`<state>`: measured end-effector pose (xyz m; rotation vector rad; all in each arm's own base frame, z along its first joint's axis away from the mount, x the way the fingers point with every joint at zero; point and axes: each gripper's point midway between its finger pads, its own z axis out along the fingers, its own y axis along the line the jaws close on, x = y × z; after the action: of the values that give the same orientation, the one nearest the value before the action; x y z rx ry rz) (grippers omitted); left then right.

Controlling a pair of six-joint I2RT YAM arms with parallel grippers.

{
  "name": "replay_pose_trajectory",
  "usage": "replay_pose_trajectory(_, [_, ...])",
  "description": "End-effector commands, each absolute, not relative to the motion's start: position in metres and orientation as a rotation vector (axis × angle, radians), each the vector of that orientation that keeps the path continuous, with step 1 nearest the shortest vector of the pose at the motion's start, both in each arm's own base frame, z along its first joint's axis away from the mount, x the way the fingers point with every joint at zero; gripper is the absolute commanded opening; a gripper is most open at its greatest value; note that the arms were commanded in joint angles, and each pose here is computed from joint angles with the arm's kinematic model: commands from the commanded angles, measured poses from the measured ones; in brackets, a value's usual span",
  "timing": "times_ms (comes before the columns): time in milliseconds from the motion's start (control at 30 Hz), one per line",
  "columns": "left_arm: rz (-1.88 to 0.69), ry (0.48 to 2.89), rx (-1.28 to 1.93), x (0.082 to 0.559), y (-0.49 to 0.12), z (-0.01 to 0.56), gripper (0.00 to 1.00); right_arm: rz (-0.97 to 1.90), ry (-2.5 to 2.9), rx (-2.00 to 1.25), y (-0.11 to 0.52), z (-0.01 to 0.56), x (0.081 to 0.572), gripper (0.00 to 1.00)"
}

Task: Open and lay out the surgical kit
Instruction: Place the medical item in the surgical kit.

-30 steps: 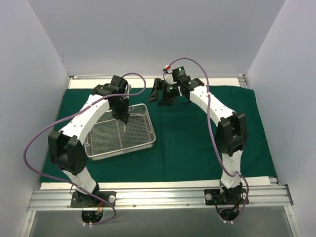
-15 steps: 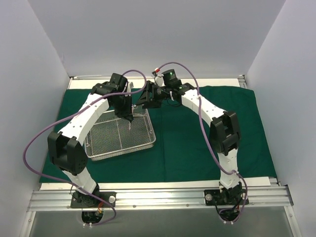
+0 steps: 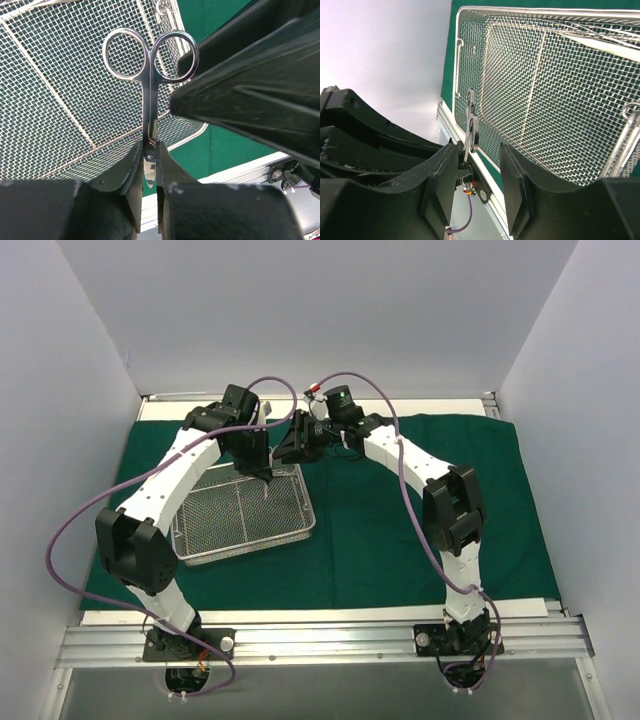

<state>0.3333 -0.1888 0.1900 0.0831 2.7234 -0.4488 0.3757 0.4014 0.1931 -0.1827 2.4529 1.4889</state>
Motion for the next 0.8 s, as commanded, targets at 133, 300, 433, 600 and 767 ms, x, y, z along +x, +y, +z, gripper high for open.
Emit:
replay_pose_trajectory(133, [-0.505, 2.623, 0.109, 0.341, -0.199, 0.221, 0.02, 1.575, 2.421, -0.233, 0.415, 0.203, 0.365, 0.36])
replay_pose_trajectory(300, [-0.505, 2.623, 0.115, 0.341, -0.2, 0.22, 0.02, 1.589, 2.425, -0.238, 0.418, 0.202, 0.362, 0.32])
replay_pose_trajectory(433, [-0.509, 2.619, 0.114, 0.342, -0.2, 0.222, 0.02, 1.592, 2.436, -0.234, 0.42, 0.198, 0.361, 0.28])
replay_pose_trajectory(600, [-0.508, 2.621, 0.116, 0.34, -0.2, 0.221, 0.02, 1.615, 2.424, -0.238, 0.423, 0.199, 0.36, 0.08])
replay_pose_trajectory(767, [-0.515, 2.611, 0.12, 0.342, -0.201, 0.224, 0.02, 1.651, 2.42, -0.222, 0.426, 0.197, 0.359, 0.0])
